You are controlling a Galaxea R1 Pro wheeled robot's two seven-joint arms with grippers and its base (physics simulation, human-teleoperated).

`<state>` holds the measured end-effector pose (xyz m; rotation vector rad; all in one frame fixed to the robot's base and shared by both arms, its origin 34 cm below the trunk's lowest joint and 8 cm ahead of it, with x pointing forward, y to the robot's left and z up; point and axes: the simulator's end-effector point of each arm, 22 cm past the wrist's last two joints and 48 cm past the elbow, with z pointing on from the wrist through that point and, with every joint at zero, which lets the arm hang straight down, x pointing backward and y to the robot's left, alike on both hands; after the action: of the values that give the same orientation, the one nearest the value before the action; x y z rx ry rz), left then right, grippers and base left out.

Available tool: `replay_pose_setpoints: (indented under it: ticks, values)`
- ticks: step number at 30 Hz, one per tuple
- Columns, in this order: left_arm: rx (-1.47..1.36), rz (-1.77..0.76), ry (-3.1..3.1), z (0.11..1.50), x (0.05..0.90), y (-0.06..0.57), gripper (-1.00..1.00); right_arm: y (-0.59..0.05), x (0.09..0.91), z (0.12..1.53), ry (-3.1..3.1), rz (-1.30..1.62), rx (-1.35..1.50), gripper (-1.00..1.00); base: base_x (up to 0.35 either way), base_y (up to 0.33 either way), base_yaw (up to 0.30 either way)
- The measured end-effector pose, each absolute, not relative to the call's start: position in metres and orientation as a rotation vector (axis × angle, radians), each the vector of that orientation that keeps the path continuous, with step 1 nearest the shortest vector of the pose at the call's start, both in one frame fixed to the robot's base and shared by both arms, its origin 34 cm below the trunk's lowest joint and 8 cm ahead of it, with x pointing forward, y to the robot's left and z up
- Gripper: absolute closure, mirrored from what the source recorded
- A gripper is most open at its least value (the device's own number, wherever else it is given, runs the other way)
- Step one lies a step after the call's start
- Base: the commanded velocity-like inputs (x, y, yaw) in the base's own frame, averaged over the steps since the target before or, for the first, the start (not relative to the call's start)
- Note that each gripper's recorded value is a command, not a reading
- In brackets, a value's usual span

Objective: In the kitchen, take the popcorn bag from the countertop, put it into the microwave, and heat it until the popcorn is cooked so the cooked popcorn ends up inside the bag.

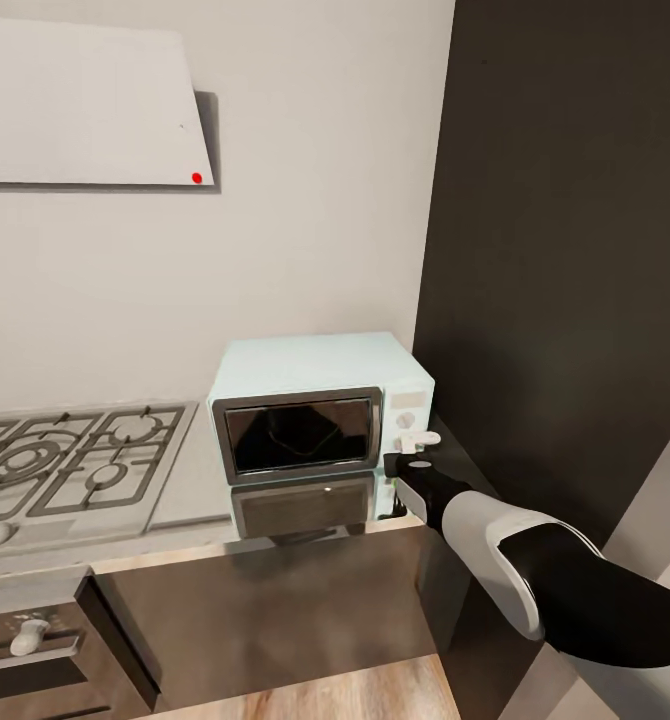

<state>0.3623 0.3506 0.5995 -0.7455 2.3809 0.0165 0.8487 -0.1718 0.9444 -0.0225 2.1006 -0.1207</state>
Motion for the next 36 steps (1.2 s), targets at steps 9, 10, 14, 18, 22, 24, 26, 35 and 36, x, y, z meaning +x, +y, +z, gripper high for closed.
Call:
replay_pose_setpoints:
  ticks: [9,10,14,18,22,24,26,35,36]
  values:
    - [-0.746,0.017,2.381,0.599,0.362,0.351,-1.00,-0.172,0.849,0.944,2.100,-0.122,-0.024,1.00,-0.120,0.000,0.000]
    - [-0.746,0.018,2.381,0.599,0.362,0.351,-1.00,-0.172,0.849,0.944,2.100,-0.122,-0.024,1.00,-0.252,0.000,0.000]
    - [-0.746,0.018,2.382,0.599,0.362,0.351,-1.00,-0.169,0.849,0.944,2.100,-0.108,-0.034,1.00,-0.315,0.000,0.000]
    - [-0.746,0.018,2.382,0.599,0.362,0.351,-1.00,-0.118,0.846,0.944,2.095,0.129,-0.185,1.00,-0.335,0.000,0.000]
    - [-0.746,0.017,2.382,0.599,0.362,0.351,-1.00,-0.056,0.839,0.974,1.897,0.326,-0.484,1.00,-0.336,0.000,0.000]
    - [-0.746,0.017,2.382,0.599,0.362,0.351,-1.00,-0.031,0.822,0.975,1.784,0.373,-0.656,1.00,-0.336,0.000,0.000]
    - [-0.746,0.017,2.382,0.599,0.362,0.351,-1.00,-0.007,0.798,0.969,1.739,0.467,-0.799,1.00,-0.336,0.000,0.000]
    - [-0.746,0.018,2.381,0.599,0.362,0.351,-1.00,0.029,0.686,0.888,1.818,0.803,-1.057,-1.00,-0.330,0.000,0.000]
    - [-0.747,0.019,2.381,0.599,0.362,0.352,-1.00,0.028,0.674,0.873,1.851,0.816,-1.047,-1.00,-0.148,0.000,0.000]
